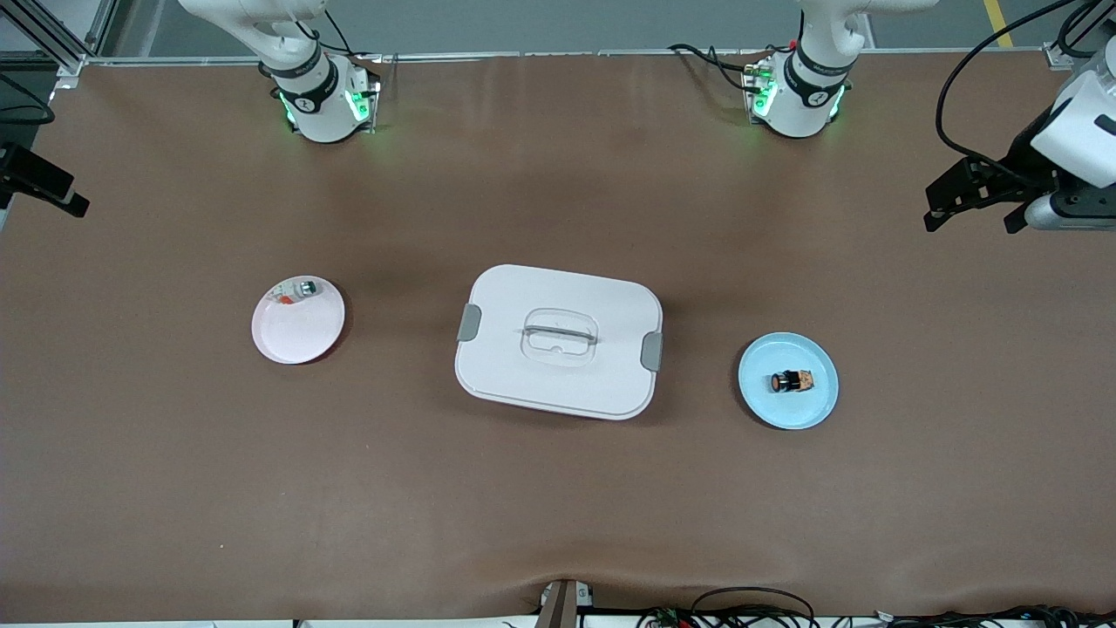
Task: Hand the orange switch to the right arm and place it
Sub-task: 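Move the left gripper over the orange switch on the blue plate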
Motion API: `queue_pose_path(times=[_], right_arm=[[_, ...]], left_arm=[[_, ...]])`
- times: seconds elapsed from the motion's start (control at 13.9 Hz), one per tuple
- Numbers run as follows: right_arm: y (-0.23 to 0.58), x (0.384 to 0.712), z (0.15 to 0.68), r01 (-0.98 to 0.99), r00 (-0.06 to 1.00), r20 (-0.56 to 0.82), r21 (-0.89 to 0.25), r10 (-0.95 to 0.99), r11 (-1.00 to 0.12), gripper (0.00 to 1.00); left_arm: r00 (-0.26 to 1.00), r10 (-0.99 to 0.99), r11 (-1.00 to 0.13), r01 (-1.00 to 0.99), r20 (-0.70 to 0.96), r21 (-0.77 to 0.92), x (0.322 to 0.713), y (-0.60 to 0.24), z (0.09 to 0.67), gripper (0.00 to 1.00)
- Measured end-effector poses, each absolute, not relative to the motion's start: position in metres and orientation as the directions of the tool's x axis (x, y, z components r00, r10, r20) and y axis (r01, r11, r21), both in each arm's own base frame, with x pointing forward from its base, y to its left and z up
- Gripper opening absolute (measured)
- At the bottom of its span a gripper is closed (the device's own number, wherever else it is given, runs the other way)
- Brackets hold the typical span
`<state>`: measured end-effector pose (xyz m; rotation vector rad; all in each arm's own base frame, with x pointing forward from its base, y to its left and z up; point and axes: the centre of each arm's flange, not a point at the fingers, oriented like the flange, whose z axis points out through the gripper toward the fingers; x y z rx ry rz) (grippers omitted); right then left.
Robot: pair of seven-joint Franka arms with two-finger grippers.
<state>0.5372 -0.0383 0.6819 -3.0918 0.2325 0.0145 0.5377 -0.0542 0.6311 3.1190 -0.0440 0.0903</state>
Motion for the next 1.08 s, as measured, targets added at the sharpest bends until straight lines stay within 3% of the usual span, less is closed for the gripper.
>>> queue_pose_path(times=[0.36, 1.08], right_arm=[[-0.038, 0.537, 0.682, -0.150, 0.989, -0.013, -0.040, -0.149, -0.988, 1.00], [-0.034, 0.538, 0.682, -0.142, 0.990, -0.009, -0.041, -0.141, -0.989, 1.00]], left_arm=[[0.999, -0.032, -0.999, -0.032, -0.025, 0.013, 0.558, -0.059, 0.586, 1.00], [0.995, -0.040, -0.999, -0.039, -0.093, 0.006, 0.632, -0.074, 0.432, 1.00]])
